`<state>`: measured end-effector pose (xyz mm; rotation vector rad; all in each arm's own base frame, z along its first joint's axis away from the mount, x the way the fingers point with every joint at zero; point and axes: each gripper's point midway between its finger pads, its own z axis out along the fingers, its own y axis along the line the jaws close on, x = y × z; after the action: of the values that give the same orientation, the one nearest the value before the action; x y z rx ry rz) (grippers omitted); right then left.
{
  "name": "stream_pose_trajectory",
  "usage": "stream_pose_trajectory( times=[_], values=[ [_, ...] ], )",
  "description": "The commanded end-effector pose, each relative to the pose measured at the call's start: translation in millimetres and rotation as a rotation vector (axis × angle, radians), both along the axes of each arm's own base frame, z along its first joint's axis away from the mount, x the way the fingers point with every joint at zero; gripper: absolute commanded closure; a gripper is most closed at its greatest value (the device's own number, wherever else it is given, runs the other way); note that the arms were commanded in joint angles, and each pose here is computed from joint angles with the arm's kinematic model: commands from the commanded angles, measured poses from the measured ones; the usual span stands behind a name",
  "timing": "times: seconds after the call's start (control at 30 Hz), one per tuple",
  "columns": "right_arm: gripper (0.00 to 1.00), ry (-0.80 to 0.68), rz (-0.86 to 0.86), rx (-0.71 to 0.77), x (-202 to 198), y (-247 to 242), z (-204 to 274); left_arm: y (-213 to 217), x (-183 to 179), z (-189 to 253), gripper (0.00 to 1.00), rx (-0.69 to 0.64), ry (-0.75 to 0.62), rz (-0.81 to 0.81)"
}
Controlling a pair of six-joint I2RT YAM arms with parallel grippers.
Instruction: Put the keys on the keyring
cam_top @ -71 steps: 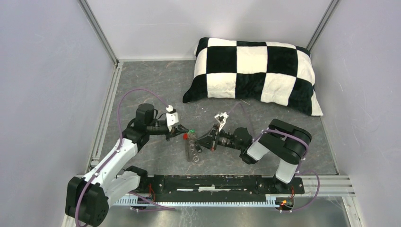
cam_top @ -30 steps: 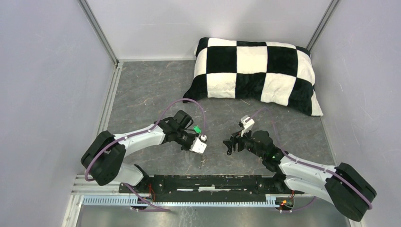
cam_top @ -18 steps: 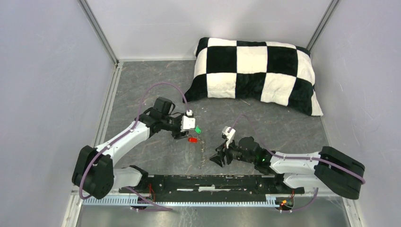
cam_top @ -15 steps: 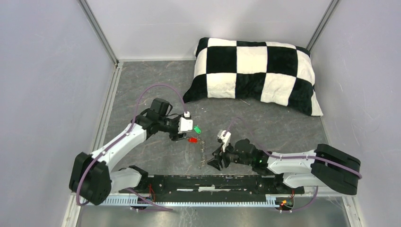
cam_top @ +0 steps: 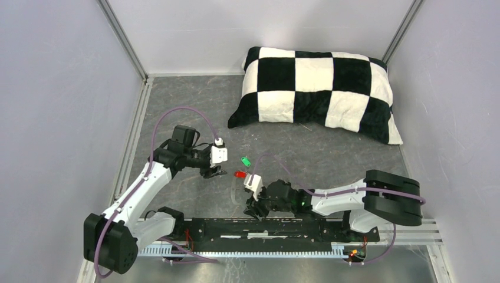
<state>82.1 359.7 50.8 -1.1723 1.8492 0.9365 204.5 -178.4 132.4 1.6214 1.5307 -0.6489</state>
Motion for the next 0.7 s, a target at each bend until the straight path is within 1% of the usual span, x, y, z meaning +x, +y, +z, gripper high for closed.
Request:
stream_pose_trajectory(
  times=[0.0, 0.17, 0.33, 0.47, 0.57, 0.67],
  values=[
    [0.49, -0.062, -0.034, -0.064, 11.2, 10.4, -3.3, 1.3, -5.8, 5.1, 0.4, -0.024, -0.021, -0.019],
    [0.54, -0.071, -0.075, -0.124, 18.3, 11.6, -11.5, 4.3, -4.9, 8.0, 0.4, -0.028, -0.035, -0.005],
    [0.58, -0.079, -0.078, -0.168, 17.3, 14.2, -17.0, 4.0, -5.7, 12.2, 0.4, -0.04, -0.036, -0.001],
    [0.66, -0.076, -0.091, -0.185, 18.1, 11.8, -18.0, 3.7, -5.5, 16.9, 0.41, -0.045, -0.053, -0.005],
    [0.71, -0.084, -0.097, -0.171, 18.1, 9.3, -12.9, 4.0, -6.8, 17.9, 0.41, -0.046, -0.055, -0.01],
    [0.79, -0.107, -0.079, -0.14, 18.0, 11.2, -2.4, 3.9, -11.7, 16.9, 0.41, -0.045, -0.052, -0.032]
  ],
)
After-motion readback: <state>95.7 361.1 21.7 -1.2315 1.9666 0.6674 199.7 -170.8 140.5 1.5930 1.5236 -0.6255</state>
